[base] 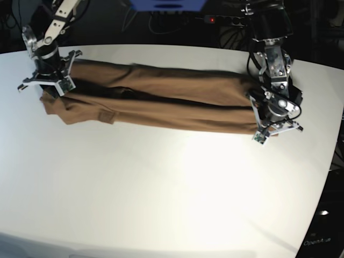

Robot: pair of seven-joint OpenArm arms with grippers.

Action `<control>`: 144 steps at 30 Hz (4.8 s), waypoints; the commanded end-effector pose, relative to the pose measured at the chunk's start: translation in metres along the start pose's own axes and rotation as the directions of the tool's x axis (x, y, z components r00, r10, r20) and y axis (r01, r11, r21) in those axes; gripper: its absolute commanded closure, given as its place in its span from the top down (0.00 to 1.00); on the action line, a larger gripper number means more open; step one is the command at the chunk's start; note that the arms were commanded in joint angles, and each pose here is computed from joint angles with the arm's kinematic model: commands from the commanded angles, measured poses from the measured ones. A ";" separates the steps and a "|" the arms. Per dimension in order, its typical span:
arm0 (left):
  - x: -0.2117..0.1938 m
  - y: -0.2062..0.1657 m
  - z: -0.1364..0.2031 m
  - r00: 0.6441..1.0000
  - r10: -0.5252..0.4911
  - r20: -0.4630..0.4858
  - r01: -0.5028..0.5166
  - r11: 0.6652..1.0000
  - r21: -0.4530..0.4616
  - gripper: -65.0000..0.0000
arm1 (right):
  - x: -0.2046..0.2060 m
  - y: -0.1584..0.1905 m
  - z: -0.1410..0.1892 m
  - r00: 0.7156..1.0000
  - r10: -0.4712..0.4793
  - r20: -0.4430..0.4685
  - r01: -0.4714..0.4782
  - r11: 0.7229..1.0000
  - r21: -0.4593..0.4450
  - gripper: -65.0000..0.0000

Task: Fold the T-shirt properly
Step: 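Hold both strip ends and straighten the strip with both grippers, then open the left gripper and lift it off the strip end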

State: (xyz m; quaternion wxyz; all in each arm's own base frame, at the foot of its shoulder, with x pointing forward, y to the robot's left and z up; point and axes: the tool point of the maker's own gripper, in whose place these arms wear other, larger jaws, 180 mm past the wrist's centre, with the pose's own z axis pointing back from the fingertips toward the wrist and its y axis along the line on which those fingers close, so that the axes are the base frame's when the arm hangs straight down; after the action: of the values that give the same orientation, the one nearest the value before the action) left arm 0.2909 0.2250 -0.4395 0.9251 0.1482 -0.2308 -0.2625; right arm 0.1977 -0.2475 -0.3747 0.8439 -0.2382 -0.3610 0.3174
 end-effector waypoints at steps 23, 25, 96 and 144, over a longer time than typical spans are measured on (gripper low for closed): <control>-0.024 -0.007 -0.001 0.995 -0.028 -0.100 0.026 0.999 -0.023 0.04 | -0.010 0.003 0.002 1.000 -0.001 -0.028 0.001 1.000 0.004 0.60; -0.024 -0.007 -0.001 0.995 -0.028 -0.100 0.026 0.999 -0.023 0.04 | -0.010 0.003 0.002 1.000 0.000 -0.029 0.000 1.000 0.004 0.69; -0.031 -0.003 0.000 0.991 -0.038 -0.125 0.037 0.999 -0.012 0.04 | -0.044 0.032 -0.074 0.975 -0.215 -0.059 0.221 0.965 0.141 0.00; -0.072 0.035 0.071 0.965 -0.069 -0.253 0.114 0.979 0.167 0.11 | -0.047 0.038 -0.075 0.967 -0.245 -0.073 0.253 0.957 0.140 0.00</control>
State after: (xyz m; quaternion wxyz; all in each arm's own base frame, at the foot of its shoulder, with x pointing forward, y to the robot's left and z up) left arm 0.2074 0.2821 -0.3973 0.9188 0.2684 -0.1158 -0.2652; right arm 0.2408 -0.2612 -0.4443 0.8767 -0.1308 -0.4130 0.2091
